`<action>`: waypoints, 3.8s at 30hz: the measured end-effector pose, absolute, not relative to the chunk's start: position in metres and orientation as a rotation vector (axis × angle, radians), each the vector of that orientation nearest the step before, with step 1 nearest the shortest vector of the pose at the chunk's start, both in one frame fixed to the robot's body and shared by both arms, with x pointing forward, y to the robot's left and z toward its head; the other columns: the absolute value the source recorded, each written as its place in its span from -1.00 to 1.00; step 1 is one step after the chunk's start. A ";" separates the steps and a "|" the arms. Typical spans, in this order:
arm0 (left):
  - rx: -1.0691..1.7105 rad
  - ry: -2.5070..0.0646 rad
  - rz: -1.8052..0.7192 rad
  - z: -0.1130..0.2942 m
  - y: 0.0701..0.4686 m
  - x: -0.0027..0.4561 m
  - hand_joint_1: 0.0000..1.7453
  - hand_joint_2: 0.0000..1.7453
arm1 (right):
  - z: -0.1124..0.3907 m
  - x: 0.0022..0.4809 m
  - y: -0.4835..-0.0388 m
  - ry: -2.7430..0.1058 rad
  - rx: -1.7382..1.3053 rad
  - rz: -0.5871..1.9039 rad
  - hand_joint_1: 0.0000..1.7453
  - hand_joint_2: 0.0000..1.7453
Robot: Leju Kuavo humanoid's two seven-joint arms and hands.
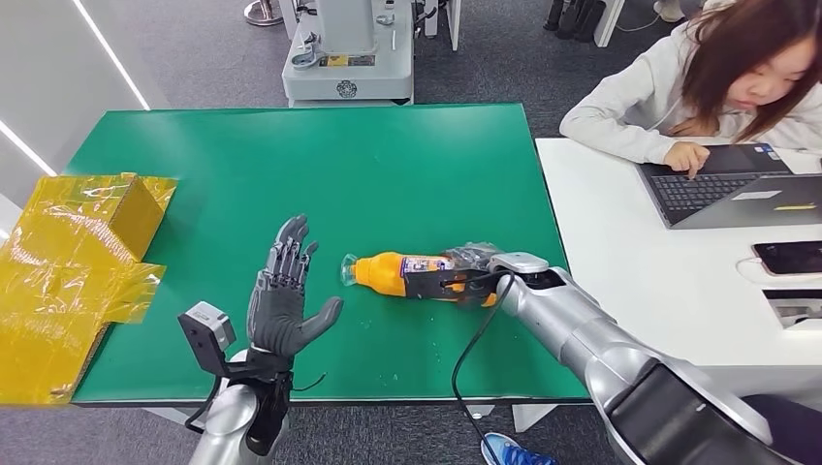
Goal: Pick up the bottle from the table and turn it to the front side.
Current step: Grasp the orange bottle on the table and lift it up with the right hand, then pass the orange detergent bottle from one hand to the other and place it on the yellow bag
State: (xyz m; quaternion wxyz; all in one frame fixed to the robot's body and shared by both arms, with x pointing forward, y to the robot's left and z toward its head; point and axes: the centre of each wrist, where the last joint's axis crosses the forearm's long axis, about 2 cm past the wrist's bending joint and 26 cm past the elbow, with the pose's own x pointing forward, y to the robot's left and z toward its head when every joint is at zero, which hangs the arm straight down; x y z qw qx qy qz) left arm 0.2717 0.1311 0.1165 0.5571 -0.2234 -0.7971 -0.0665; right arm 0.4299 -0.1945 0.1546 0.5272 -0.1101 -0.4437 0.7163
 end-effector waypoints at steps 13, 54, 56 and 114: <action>-0.457 -1.895 -0.121 0.108 0.142 0.266 -1.00 1.00 | 0.155 0.428 -0.189 -1.321 -0.213 1.576 1.00 1.00; -0.477 -1.976 -0.251 0.162 0.179 0.340 -1.00 1.00 | 0.172 0.315 -0.142 -2.166 0.041 0.848 1.00 1.00; -0.485 -1.972 -0.251 0.163 0.180 0.342 -1.00 1.00 | 0.177 0.320 -0.134 -2.169 0.059 0.870 1.00 1.00; -0.672 -1.722 -0.301 0.157 0.197 0.393 1.00 1.00 | 0.171 0.344 -0.101 -2.043 0.018 1.038 1.00 1.00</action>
